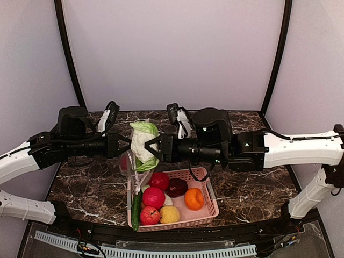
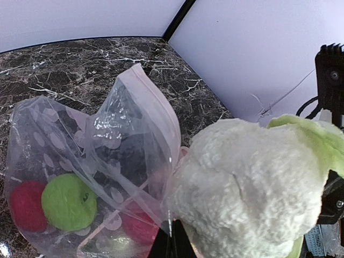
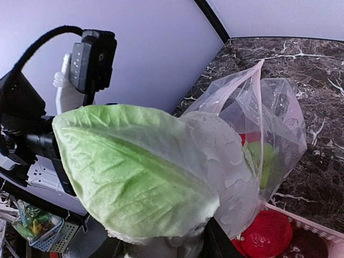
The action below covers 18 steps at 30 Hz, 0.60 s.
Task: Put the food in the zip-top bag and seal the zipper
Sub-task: Place the fake vegetable in the zipper food storage bag.
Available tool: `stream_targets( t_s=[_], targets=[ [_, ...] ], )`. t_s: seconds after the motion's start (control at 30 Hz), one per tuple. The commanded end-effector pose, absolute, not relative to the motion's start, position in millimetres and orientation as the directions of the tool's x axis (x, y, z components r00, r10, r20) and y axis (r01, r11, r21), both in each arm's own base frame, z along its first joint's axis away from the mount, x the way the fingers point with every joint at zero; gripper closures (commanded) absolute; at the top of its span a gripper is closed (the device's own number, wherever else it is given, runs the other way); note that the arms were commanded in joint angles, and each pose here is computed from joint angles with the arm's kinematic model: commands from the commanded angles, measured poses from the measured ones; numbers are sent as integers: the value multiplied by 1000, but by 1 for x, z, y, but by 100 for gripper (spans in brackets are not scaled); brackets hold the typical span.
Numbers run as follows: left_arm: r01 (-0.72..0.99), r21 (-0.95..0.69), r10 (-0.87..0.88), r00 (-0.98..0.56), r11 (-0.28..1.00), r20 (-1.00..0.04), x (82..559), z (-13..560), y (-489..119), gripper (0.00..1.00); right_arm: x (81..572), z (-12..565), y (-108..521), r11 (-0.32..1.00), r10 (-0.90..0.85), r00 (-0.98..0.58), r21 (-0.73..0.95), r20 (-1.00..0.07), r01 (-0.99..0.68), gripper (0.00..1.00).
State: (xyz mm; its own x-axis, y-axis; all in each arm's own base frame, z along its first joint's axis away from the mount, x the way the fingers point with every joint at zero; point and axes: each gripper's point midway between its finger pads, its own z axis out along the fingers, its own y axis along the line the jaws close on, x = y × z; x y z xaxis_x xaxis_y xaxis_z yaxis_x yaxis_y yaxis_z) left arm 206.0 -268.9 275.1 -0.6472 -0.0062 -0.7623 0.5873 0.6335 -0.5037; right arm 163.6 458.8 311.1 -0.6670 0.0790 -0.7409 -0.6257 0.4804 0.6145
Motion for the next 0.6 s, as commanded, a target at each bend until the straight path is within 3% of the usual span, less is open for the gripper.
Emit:
stream_targets(
  t_s=[0.0,0.57],
  targets=[
    [594,-510,-28,-634,622,-773,206,287,-267,99,172,289,460,512,108,-694,638,-711,-574,89],
    [594,-506,-37,-625,626,-780,204,292,-262,99,189,226,449,693,40,-747,557,-664,-458,91]
  ],
)
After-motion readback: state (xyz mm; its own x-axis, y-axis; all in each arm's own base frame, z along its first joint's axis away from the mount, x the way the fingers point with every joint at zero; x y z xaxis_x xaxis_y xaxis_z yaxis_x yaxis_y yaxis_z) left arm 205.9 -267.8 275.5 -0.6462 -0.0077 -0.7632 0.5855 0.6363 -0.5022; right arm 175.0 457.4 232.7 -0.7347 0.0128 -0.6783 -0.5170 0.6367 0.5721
